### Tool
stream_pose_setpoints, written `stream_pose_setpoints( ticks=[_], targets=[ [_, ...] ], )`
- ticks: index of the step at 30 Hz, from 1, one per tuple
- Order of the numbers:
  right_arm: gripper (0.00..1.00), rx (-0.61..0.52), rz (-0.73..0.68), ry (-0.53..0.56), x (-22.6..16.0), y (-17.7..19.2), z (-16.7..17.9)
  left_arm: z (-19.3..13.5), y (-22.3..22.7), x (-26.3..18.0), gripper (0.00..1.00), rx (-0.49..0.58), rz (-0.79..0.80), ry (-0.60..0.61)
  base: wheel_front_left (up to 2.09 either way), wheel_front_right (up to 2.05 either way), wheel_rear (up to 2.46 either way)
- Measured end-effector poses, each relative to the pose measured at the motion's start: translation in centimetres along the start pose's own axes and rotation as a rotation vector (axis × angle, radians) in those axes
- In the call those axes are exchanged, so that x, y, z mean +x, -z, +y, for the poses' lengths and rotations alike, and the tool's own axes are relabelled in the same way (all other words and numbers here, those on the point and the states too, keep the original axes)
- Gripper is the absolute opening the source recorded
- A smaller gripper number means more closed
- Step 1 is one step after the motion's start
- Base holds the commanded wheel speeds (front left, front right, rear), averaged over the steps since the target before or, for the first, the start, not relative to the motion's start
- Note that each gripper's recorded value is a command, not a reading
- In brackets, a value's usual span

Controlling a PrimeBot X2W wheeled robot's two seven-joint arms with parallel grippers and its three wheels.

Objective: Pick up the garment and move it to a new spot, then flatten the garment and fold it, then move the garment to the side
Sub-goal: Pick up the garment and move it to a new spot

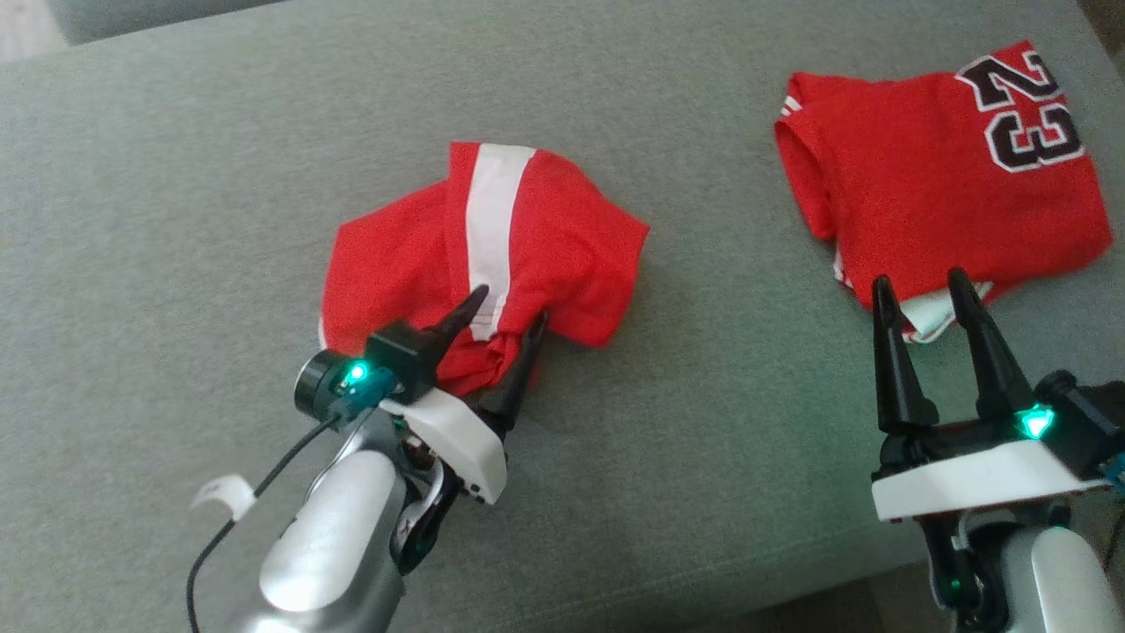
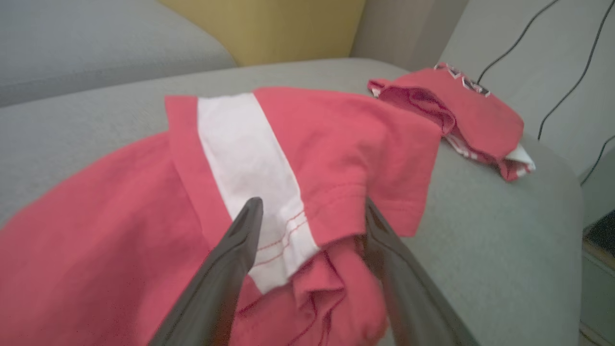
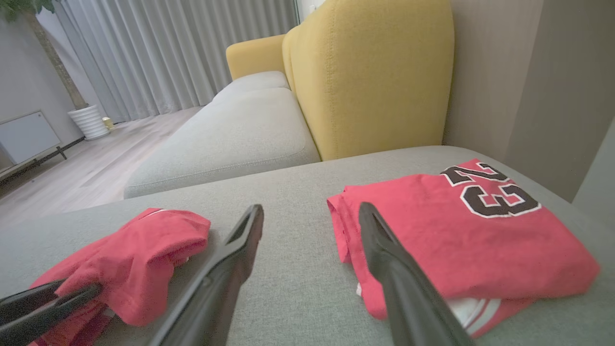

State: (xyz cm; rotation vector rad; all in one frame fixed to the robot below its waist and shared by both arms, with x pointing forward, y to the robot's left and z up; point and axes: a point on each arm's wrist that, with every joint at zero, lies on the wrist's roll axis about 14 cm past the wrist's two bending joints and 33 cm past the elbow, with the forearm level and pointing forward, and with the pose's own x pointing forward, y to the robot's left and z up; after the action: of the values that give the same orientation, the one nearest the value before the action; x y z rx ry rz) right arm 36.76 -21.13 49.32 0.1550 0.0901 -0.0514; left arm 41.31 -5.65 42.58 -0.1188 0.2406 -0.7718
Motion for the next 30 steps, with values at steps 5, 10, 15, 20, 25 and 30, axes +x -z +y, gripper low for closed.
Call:
stream_pose_setpoints(
  ticks=[5, 10, 15, 20, 25, 30],
  targets=[
    [1.00, -0.012, -0.012, -0.054, 0.7, -0.3, 1.6, 1.4, -4.3, -1.2, 1.00, -0.031, -0.168, -0.079, 0.00, 0.00, 0.00],
    [1.00, -0.028, -0.024, -0.116, 1.5, -0.8, 3.6, 5.2, -7.6, -4.9, 1.00, -0.014, -0.286, -0.257, 0.00, 0.00, 0.00],
    [1.00, -0.042, -0.035, -0.176, 2.0, -1.4, 5.6, 10.0, -7.6, -10.7, 1.00, 0.035, -0.297, -0.481, 0.00, 0.00, 0.00],
    [1.00, -0.060, -0.043, -0.221, 1.8, -1.8, 7.1, 12.7, -7.6, -16.2, 1.00, 0.081, -0.302, -0.644, 0.00, 0.00, 0.00],
    [1.00, -0.073, -0.034, -0.239, 1.1, -1.6, 7.7, 13.0, -7.6, -19.1, 1.00, 0.077, -0.314, -0.697, 0.00, 0.00, 0.00],
    [1.00, -0.078, -0.034, -0.242, 0.3, -1.7, 7.8, 11.9, -7.3, -20.4, 1.00, 0.073, -0.303, -0.704, 0.00, 0.00, 0.00]
  ],
)
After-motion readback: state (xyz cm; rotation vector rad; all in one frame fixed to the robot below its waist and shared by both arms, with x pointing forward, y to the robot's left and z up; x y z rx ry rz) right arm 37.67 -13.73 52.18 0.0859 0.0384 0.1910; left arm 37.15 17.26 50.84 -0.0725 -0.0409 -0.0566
